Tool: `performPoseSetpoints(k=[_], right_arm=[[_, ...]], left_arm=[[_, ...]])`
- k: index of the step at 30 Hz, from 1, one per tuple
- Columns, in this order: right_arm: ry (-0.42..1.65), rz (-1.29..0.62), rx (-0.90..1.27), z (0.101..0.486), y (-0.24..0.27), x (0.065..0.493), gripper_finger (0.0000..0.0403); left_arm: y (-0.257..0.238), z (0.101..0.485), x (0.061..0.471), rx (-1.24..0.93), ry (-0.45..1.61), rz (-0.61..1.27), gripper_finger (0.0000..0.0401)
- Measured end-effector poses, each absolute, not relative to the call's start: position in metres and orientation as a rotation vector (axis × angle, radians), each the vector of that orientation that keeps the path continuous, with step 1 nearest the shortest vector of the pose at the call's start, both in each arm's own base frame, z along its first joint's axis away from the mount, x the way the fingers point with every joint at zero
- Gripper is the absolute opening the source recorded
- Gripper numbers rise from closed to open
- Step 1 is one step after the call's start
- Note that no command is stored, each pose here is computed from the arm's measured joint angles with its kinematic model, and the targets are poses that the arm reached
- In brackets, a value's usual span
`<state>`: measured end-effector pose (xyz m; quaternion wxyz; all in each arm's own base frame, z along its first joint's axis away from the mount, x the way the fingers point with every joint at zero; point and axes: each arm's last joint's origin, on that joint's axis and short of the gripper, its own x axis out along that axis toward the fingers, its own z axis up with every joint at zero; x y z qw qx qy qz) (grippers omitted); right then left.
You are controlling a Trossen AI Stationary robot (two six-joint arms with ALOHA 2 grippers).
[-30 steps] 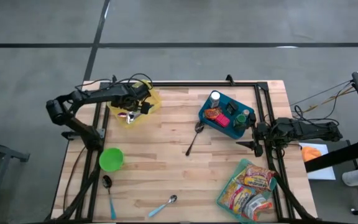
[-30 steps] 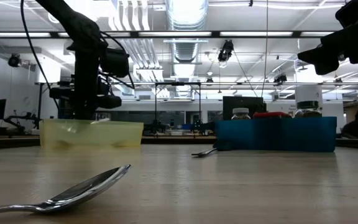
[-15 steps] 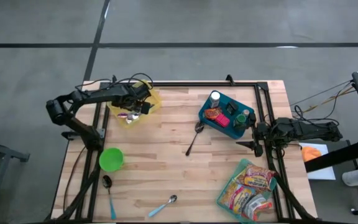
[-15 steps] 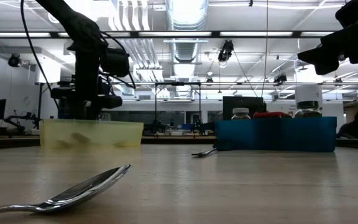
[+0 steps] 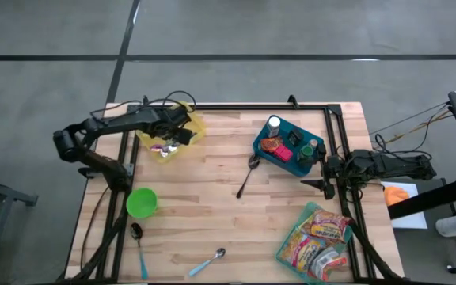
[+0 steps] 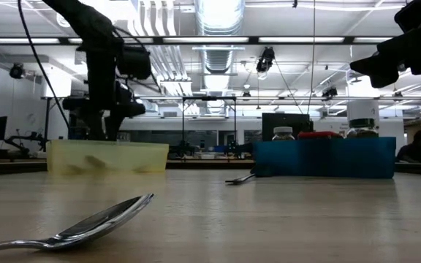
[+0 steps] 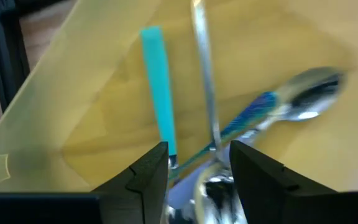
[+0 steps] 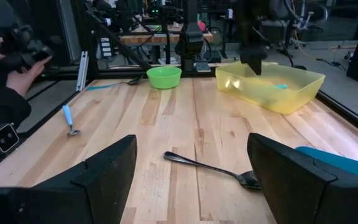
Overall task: Pick & Place Food Item
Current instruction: Put the black spoon into the yellow bin
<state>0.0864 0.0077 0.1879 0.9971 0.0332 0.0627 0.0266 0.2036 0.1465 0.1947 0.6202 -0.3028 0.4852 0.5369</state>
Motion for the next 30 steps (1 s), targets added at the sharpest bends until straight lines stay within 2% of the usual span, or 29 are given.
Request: performPoseSetpoints(k=[4, 8, 12, 20, 30], right_arm=[[0.125, 0.053, 0.066, 0.188, 0.008, 0.086, 0.0303], [0.126, 0.053, 0.068, 0.188, 0.008, 0.086, 0.0303], [0.126, 0.053, 0.068, 0.188, 0.008, 0.086, 0.0303], [0.125, 0.053, 0.066, 0.188, 0.008, 0.086, 0.0303], [0.126, 0.053, 0.066, 0.188, 0.008, 0.086, 0.0303]], left_arm=[[0.133, 0.219, 0.205, -0.688, 1.009, 1.190, 0.0171], [0.109, 0.242, 0.205, -0.799, 0.809, 1.197, 0.0171], [0.080, 0.252, 0.216, -0.725, 0.706, 1.160, 0.0171], [0.034, 0.248, 0.249, -0.671, 0.521, 1.085, 0.0171], [0.021, 0.221, 0.292, -0.682, 0.559, 0.945, 0.0172]])
